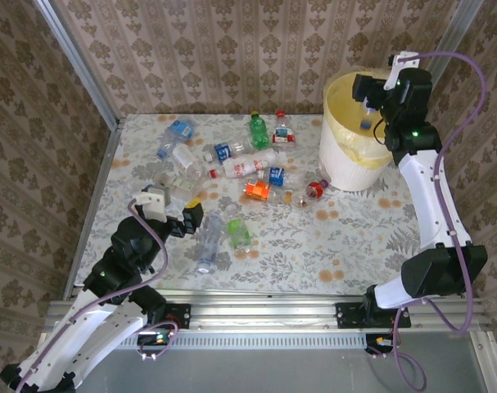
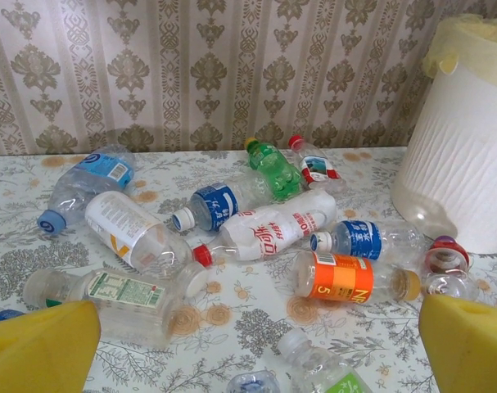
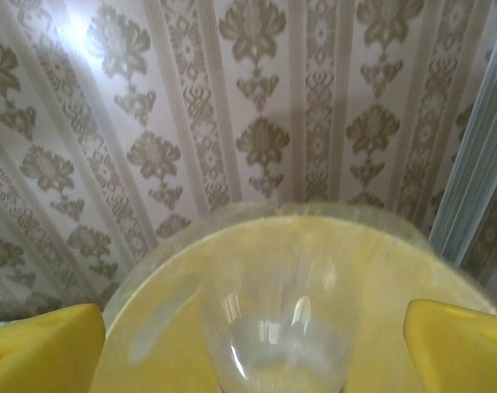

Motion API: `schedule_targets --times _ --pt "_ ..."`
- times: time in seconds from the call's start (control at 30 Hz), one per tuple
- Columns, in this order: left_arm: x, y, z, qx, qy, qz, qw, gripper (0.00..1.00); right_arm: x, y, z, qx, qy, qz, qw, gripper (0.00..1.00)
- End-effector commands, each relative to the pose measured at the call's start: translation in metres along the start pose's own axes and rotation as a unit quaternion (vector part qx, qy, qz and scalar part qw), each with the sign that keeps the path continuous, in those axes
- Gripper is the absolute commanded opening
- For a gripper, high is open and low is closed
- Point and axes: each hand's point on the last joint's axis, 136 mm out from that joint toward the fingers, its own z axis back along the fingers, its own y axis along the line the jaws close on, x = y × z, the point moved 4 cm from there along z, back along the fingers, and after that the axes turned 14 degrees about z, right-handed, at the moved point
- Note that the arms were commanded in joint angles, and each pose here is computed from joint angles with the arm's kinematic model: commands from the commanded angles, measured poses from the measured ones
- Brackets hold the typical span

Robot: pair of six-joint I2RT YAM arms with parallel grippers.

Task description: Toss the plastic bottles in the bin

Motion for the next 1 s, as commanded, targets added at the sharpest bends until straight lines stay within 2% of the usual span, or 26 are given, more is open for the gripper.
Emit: schedule_targets --times 0.0,0.23,0.5,0.6,0.77,0.97 --pt "0.001 -0.001 0.003 -0.006 0.002 -0.004 1.0 1.0 0.029 -0.002 0.052 0.022 -0.036 -0.035 0.998 0.98" --pt "-0.001 -0.003 0.0 -0.012 0.009 0.007 1.0 1.0 0.046 0.008 0.104 0.091 -0.067 -0.062 0.992 1.0" --pt "-0.01 -0.005 -0.009 -0.008 0.046 0.015 0.999 1.0 0.019 0.027 0.12 0.162 -0.025 -0.093 0.982 1.0" --pt "-0.017 -0.008 -0.014 -0.011 0.071 0.016 0.997 1.0 0.008 0.039 0.125 0.201 -0.007 -0.101 0.974 1.0" --pt "-0.037 -0.01 -0.03 -0.001 0.145 0.014 0.989 1.0 -0.013 0.054 0.133 0.249 0.01 -0.11 0.962 1.0" --pt "-0.059 -0.014 -0.038 -0.004 0.209 0.028 0.978 1.0 -0.052 0.079 0.141 0.305 0.067 -0.112 0.943 1.0"
